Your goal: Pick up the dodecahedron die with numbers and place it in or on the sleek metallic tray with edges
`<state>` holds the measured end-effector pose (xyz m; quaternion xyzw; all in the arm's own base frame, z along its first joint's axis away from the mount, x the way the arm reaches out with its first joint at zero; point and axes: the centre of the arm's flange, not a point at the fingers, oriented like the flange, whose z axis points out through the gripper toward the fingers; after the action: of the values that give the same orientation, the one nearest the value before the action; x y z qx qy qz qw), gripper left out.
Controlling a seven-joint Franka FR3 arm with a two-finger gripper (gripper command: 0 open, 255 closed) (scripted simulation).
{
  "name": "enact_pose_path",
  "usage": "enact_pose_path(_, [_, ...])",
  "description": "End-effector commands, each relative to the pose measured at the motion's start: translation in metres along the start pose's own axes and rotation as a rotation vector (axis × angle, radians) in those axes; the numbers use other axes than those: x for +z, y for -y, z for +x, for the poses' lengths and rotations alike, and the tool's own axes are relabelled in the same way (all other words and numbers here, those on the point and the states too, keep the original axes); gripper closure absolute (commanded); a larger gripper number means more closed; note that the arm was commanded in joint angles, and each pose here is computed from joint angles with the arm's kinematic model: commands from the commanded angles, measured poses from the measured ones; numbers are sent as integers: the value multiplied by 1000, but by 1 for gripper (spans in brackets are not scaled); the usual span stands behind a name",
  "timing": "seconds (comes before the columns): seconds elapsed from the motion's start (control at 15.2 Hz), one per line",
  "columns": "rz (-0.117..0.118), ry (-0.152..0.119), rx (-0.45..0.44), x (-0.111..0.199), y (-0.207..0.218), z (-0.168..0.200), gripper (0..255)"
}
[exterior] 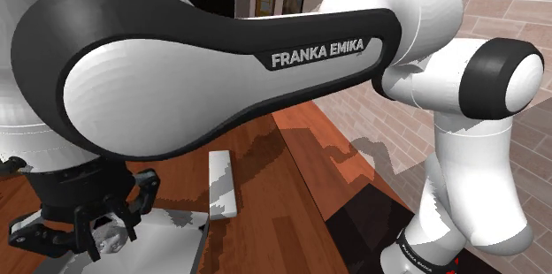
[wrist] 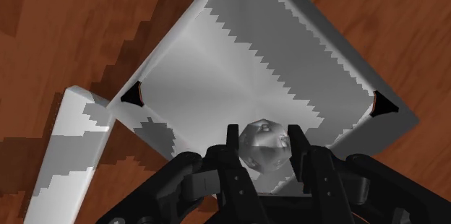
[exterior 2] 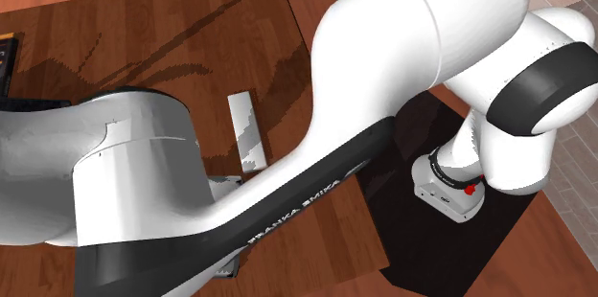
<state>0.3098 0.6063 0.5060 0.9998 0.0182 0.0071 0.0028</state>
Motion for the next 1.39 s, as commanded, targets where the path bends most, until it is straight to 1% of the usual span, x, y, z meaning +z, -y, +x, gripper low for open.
enact_pose_path(0.0, [0,0,0,10,1,0,255])
enact_pose_path(0.4, [0,0,0,42,1,0,255])
enact_pose_path(0.92, [0,0,0,43,1,0,255])
enact_pose_path(0.99, [0,0,0,43,1,0,0])
enact_pose_path(1.32, [0,0,0,43,1,0,0])
